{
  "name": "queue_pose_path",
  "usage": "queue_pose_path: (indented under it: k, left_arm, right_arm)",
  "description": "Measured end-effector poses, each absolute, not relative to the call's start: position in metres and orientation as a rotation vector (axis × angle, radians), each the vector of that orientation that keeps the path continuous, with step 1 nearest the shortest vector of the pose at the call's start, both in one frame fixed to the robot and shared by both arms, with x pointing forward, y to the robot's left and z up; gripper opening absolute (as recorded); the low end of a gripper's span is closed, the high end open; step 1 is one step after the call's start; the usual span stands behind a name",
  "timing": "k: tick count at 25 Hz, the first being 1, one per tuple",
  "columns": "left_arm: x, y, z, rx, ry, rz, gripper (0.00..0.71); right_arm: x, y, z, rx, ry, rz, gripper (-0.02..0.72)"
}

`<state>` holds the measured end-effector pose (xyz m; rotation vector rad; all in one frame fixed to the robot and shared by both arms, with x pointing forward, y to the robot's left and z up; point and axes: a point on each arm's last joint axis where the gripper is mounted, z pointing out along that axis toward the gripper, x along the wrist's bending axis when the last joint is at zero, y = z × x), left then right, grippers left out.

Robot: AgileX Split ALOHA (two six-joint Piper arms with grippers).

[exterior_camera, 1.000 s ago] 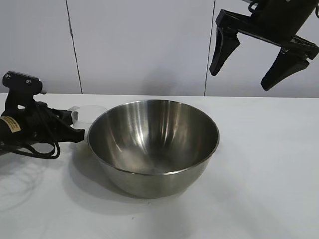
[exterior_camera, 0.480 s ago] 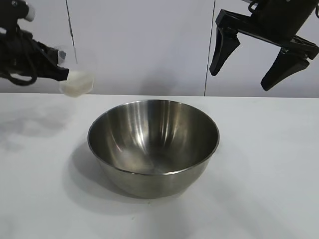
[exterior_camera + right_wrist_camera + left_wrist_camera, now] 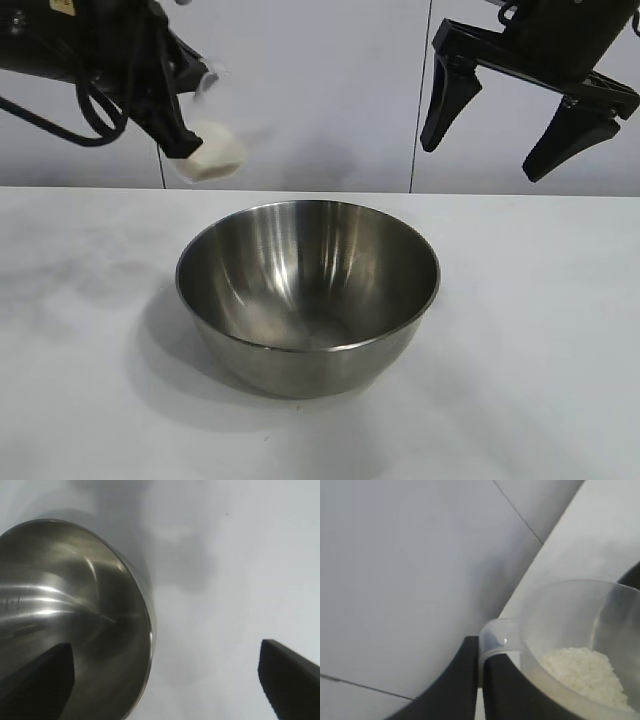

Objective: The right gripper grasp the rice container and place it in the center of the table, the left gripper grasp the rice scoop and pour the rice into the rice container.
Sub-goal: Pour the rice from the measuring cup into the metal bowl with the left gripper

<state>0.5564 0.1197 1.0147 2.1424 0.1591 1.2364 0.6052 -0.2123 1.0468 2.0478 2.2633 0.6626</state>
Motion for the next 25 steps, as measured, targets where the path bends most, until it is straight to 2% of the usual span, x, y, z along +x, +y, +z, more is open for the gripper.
queue_pose_path:
  k: [5, 10, 21, 25]
  left_arm:
    - [0.542, 0.096, 1.015, 2.199, -0.118, 1.365, 0.009]
    - [0.532, 0.082, 1.016, 2.198, -0.279, 1.427, 0.009]
    - [0.51, 0.082, 0.99, 2.171, -0.814, 1.579, 0.009]
    - [0.502, 0.078, 0.985, 2.078, -1.115, 1.603, 0.009]
  right_arm:
    - [0.605, -0.212, 1.047, 2.035, 2.272, 0.662, 0.694]
    - [0.605, -0.212, 1.047, 2.015, 2.285, 0.661, 0.694]
    - [0.605, -0.213, 1.047, 2.003, 2.292, 0.657, 0.694]
    - [0.605, -0.213, 1.047, 2.003, 2.292, 0.657, 0.694]
